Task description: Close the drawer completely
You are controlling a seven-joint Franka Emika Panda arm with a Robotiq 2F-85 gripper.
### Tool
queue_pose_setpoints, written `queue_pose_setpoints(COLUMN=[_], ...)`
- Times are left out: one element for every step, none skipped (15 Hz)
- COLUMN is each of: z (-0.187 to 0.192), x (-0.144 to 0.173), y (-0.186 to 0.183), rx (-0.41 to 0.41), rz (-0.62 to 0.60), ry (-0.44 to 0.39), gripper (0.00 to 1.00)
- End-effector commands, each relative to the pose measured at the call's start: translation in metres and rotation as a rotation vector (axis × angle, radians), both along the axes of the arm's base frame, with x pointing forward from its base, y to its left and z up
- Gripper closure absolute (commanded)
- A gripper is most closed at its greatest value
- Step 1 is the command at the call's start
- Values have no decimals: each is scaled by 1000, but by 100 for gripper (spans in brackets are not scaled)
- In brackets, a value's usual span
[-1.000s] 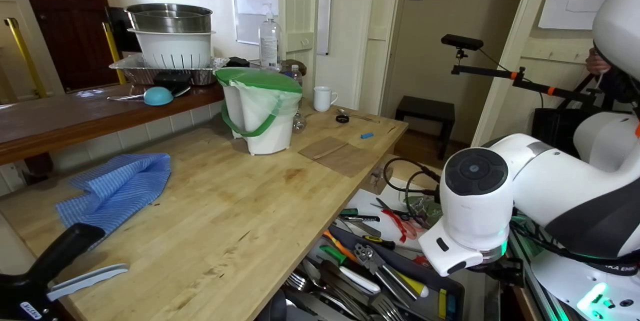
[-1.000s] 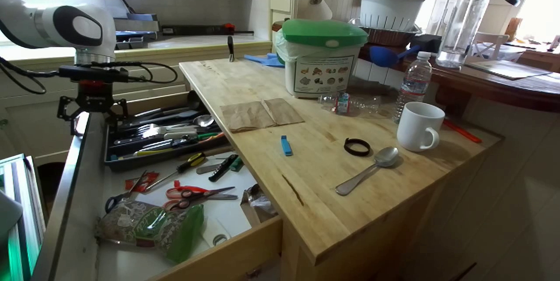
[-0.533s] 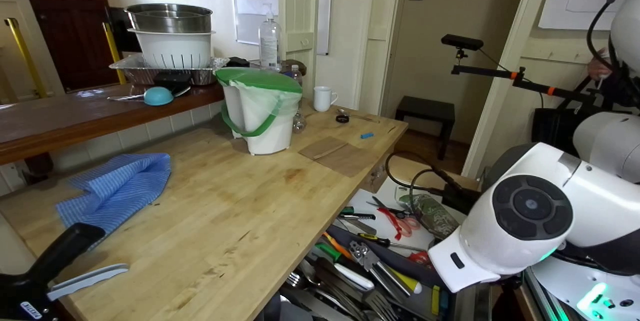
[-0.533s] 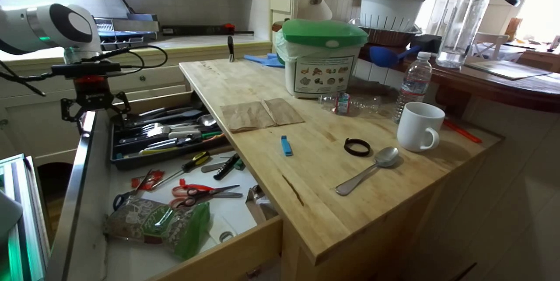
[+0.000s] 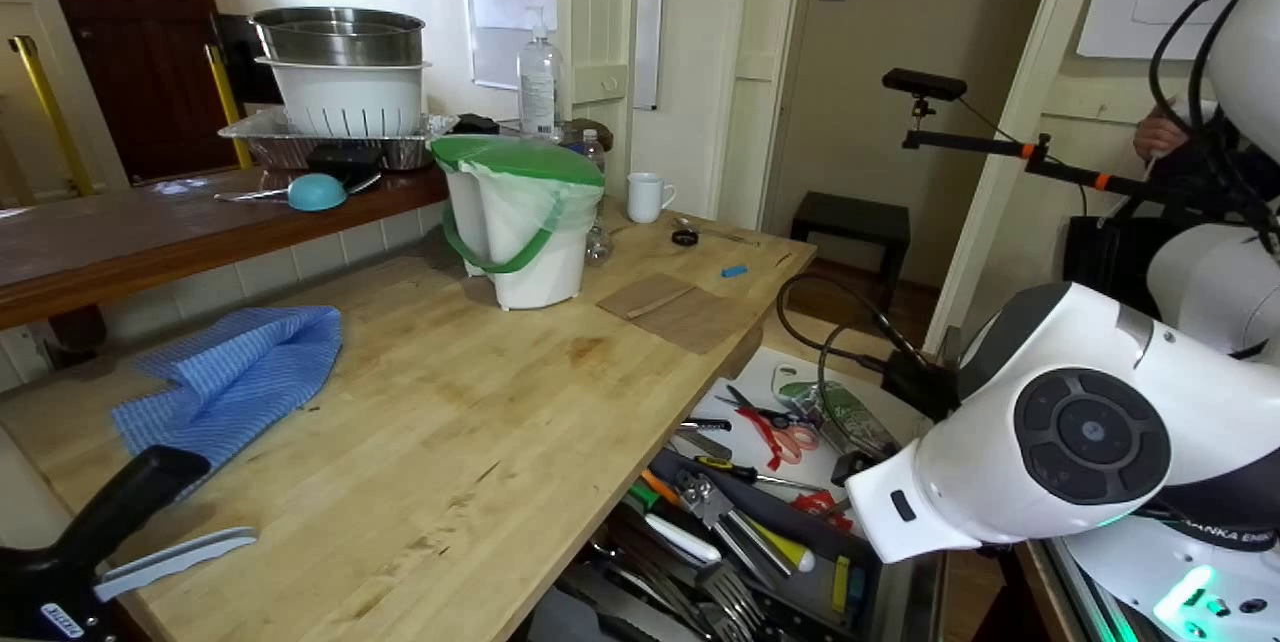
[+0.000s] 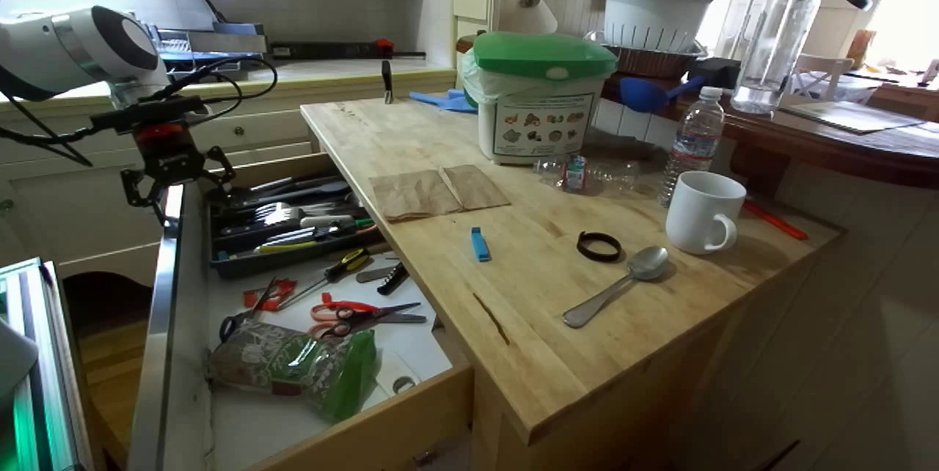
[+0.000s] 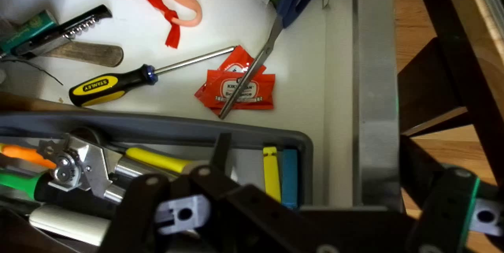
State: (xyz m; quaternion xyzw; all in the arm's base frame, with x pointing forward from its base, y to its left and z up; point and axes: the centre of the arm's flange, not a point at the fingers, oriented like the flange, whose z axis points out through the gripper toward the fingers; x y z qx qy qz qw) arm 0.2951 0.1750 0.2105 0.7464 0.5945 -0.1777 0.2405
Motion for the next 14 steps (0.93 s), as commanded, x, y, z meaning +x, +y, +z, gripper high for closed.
queue_pose_setpoints(z=[12,20,26,34,42,49,57,60,62,63,61,58,54,47], x=[20,26,37,45,57,68,82,90,92,89,84,72,61,49], y=[-17,-23,-29,-35,-44,-51,-58,-61,-61,-59,-56,-51,-44,-37], rx=[-67,-80,-93,-105,-107,-106,-91,-63,-56,-62,-48,-12,2,1], rz=[-32,-43,-53,-67,-76,-86,-83,-75,-68,-74,-81,-84,-82,-93], ry=[-56,-64,-66,-70,-74,-77,-65,-52,-37,-29,-17,19,53,77], gripper=[0,0,0,0,0,0,0,0,0,0,0,0,0,0])
